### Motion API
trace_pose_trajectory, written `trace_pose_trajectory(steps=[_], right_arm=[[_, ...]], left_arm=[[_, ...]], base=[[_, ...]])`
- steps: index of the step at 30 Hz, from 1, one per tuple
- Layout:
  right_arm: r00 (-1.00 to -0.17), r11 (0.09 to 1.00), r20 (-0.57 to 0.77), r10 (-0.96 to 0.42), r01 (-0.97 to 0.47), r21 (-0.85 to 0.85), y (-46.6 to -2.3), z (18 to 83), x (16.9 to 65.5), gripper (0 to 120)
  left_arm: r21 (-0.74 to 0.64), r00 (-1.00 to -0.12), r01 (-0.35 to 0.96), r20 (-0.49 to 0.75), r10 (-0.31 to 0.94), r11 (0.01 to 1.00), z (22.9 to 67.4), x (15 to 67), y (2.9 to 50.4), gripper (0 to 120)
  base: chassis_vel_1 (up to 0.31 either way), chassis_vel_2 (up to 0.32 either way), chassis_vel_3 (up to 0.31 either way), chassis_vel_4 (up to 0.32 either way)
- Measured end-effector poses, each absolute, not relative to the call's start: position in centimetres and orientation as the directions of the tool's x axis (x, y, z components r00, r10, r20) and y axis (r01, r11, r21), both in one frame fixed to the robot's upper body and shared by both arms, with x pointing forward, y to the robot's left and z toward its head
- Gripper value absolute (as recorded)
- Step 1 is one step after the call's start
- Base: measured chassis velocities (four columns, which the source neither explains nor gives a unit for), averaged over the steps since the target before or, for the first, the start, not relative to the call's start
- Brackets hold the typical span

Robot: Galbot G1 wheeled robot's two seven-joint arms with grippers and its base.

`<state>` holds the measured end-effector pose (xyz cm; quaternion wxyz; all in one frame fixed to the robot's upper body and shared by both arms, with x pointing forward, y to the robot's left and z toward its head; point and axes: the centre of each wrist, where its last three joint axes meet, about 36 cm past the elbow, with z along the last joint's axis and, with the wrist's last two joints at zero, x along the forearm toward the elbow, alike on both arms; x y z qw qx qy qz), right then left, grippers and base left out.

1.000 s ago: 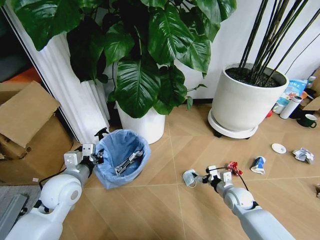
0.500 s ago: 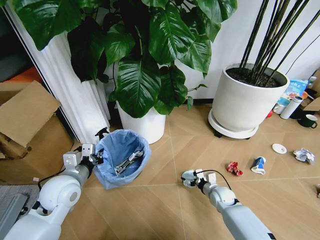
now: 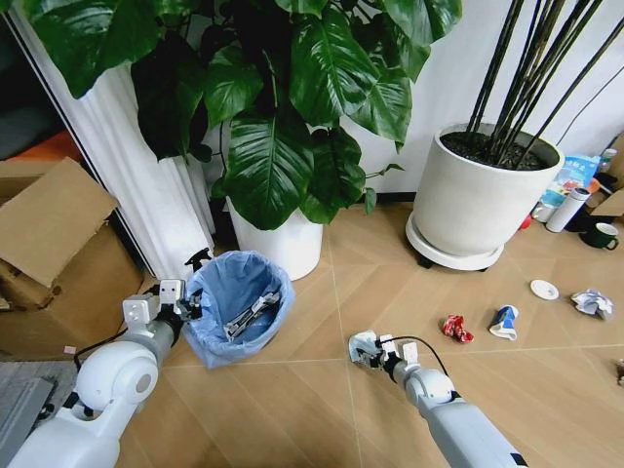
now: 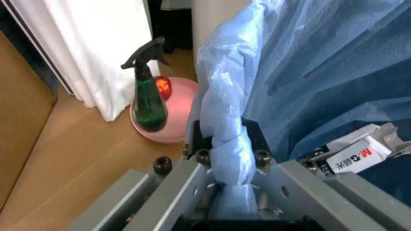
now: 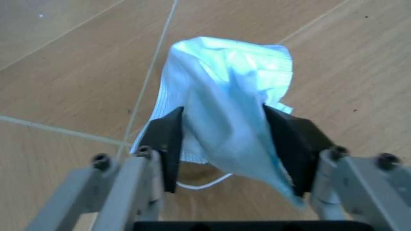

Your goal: Pick up the trash bin and place the garbage on the floor into it.

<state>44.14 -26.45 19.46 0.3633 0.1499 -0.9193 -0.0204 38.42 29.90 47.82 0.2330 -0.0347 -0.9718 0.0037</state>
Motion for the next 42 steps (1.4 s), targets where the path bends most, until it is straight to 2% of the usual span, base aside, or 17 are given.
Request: trace_pose_trajectory(steps=[2, 5, 6, 10, 13, 19, 24, 28, 33, 37, 42], right_arm=[[-0.692, 0.955, 0.662, -0.287, -0.258, 0.145, -26.5, 19.4, 44.1, 41], [-0.696, 0.958, 0.662, -0.279, -0.251, 0.140, -26.7, 19.3, 44.0, 26], [-0.696, 0.958, 0.662, -0.279, -0.251, 0.140, -26.7, 19.3, 44.0, 26], [-0.703, 0.961, 0.659, -0.269, -0.243, 0.133, -27.0, 19.3, 44.0, 7], [-0.707, 0.963, 0.657, -0.264, -0.237, 0.131, -27.0, 19.3, 44.1, 0], [-0.717, 0.964, 0.647, -0.258, -0.231, 0.129, -27.2, 19.8, 44.3, 0], [-0.761, 0.966, 0.595, -0.258, -0.226, 0.129, -27.5, 22.3, 44.9, 0], [-0.843, 0.959, 0.462, -0.274, -0.273, 0.071, -29.5, 29.2, 46.0, 0], [-0.870, 0.938, 0.359, -0.338, -0.341, 0.058, -29.7, 36.7, 46.7, 0], [-0.860, 0.904, 0.286, -0.424, -0.419, 0.079, -28.2, 41.8, 46.4, 0], [-0.794, 0.819, 0.204, -0.573, -0.546, 0.177, -23.9, 48.7, 45.0, 0]], left_arm=[[-0.023, -0.889, 0.066, 0.452, 0.069, 0.998, 47.8, 38.4, 29.9, 0], [-0.026, -0.890, 0.067, 0.451, 0.071, 0.997, 47.9, 38.4, 29.8, 0], [-0.026, -0.890, 0.067, 0.451, 0.071, 0.997, 47.9, 38.4, 29.8, 0], [-0.028, -0.889, 0.069, 0.451, 0.074, 0.997, 47.9, 38.3, 29.7, 0], [-0.029, -0.890, 0.069, 0.451, 0.075, 0.997, 47.9, 38.3, 29.7, 0], [-0.029, -0.890, 0.070, 0.451, 0.076, 0.997, 47.9, 38.2, 29.7, 0], [-0.030, -0.890, 0.072, 0.450, 0.078, 0.997, 47.9, 38.1, 29.6, 0], [-0.032, -0.885, 0.076, 0.458, 0.082, 0.997, 47.7, 38.3, 29.7, 0], [-0.037, -0.871, 0.095, 0.480, 0.101, 0.995, 47.0, 38.9, 29.4, 0], [-0.048, -0.864, 0.108, 0.489, 0.118, 0.993, 46.9, 39.7, 29.2, 0], [-0.055, -0.854, 0.136, 0.500, 0.145, 0.989, 46.5, 41.1, 29.0, 0]], base=[[0.000, 0.000, 0.000, 0.000], [0.000, 0.000, 0.000, 0.000], [0.000, 0.000, 0.000, 0.000], [0.000, 0.000, 0.000, 0.000], [0.000, 0.000, 0.000, 0.000], [0.000, 0.000, 0.000, 0.000], [0.000, 0.000, 0.000, 0.000], [0.000, 0.000, 0.000, 0.000], [0.000, 0.000, 0.000, 0.000], [0.000, 0.000, 0.000, 0.000], [0.000, 0.000, 0.000, 0.000]])
